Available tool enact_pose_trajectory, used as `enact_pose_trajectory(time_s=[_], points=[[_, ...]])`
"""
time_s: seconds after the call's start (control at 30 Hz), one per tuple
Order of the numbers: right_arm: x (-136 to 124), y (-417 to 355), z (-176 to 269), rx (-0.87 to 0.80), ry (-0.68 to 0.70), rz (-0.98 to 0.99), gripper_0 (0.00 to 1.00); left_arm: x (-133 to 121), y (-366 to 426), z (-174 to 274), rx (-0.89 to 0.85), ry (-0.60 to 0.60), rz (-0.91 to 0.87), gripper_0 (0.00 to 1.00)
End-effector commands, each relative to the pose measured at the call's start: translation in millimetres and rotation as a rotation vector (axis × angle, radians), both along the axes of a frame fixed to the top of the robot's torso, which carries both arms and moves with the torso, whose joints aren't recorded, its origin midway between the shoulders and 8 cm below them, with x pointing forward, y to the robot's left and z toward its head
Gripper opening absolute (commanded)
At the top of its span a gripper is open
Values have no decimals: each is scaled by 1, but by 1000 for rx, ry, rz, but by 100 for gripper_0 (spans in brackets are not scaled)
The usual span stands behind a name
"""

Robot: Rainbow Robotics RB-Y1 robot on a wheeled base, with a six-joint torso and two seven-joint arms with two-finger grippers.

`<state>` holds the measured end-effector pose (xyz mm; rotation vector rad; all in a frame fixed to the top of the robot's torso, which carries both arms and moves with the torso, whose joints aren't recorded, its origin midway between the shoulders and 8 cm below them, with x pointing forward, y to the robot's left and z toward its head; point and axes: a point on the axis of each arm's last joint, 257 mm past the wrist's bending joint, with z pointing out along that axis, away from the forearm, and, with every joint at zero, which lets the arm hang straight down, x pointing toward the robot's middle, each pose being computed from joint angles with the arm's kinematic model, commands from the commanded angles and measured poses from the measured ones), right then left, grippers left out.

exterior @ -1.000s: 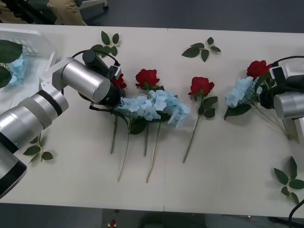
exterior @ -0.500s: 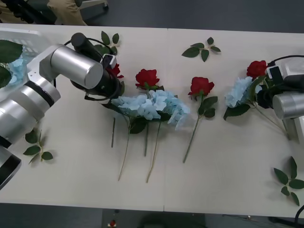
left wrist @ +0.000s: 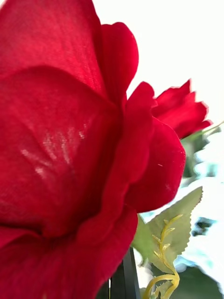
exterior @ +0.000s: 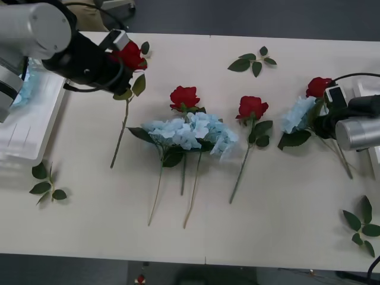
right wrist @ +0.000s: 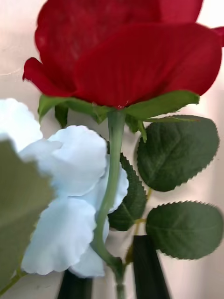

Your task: Put the red flowers into the right box and the blue flowers into the left box

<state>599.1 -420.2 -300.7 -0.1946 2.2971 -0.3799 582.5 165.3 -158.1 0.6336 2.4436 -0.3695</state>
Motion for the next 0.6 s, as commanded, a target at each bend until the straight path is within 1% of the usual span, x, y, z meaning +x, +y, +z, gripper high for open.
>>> enact_pose_trajectory(time_s=[0.03,0.13,0.33,0.5,0.6], points=[[-1,5,-5,-8,16,17,9,4,-22,76,-62,-157,-174,0],[0,3,-2,-4,9,11,0,-6,-42,109,-151,-223,-282,0],[5,-7,12,4,-17,-9,0,-24,-88,152,-293,-343,-437,0],[8,-23,35,-2,-22,-31,0,-34,-116,168,-399,-429,-520,0],[6,-28,51,-1,-21,-39,0,-39,-130,173,-471,-506,-543,0]])
